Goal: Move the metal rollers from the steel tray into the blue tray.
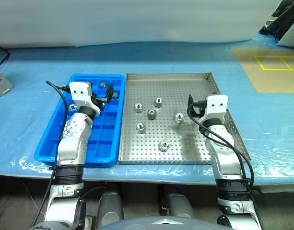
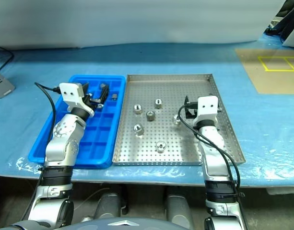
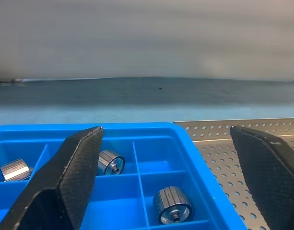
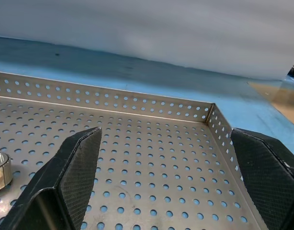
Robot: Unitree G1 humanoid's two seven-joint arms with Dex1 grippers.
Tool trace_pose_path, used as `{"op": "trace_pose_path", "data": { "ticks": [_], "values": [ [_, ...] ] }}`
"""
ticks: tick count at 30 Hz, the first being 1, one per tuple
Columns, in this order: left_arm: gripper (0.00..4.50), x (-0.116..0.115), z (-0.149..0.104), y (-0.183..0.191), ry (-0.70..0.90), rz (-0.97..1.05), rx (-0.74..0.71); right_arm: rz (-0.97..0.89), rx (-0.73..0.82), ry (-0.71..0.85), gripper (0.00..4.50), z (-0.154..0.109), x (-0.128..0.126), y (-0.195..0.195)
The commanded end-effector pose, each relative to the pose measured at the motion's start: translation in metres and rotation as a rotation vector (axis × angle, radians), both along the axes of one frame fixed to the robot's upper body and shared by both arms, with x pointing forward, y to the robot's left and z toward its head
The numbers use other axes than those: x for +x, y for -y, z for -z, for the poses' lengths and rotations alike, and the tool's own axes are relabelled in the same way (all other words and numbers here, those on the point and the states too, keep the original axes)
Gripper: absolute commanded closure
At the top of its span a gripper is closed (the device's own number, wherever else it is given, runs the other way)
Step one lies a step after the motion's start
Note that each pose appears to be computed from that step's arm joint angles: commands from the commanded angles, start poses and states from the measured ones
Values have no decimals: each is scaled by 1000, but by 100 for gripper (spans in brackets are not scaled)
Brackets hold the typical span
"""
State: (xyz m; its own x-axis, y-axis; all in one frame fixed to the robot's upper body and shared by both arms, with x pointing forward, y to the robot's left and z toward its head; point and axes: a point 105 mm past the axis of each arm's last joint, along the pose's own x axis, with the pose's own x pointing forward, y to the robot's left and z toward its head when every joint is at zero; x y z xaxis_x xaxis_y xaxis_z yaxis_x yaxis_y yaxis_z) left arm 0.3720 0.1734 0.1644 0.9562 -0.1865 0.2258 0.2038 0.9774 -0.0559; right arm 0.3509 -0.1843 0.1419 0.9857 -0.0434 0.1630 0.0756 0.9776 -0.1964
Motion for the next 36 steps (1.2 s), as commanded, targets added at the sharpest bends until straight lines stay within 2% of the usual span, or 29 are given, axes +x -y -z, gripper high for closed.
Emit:
{"op": "trace_pose_path", "data": {
  "ticks": [1,8,17,19,23,25,27,28,31,33,36],
  "values": [
    [1,-1,-7,-5,44,-4,2,17,-11,56,0,-14,-1,4],
    [1,1,5,-9,37,4,5,12,-5,52,0,-12,-2,1],
    [1,3,5,-9,47,44,14,-2,-10,56,0,-16,-1,0],
    [1,4,-5,-3,65,89,23,-9,-11,59,0,-18,-1,0],
    [1,11,-59,26,173,255,70,-40,-20,63,0,-23,1,2],
    [1,14,-88,51,225,375,147,-27,-30,63,0,-24,3,7],
    [1,13,-104,79,233,514,253,-15,-36,66,0,-26,4,11],
    [1,9,-93,98,167,645,374,-11,-37,71,0,-27,4,12],
    [1,-10,-49,116,20,929,687,-3,-38,78,0,-28,2,12],
    [1,-29,-25,115,-54,1124,820,15,-39,93,0,-31,-2,15],
    [1,-30,-6,107,-106,1202,970,32,-42,120,0,-37,-7,19]
  ]
}}
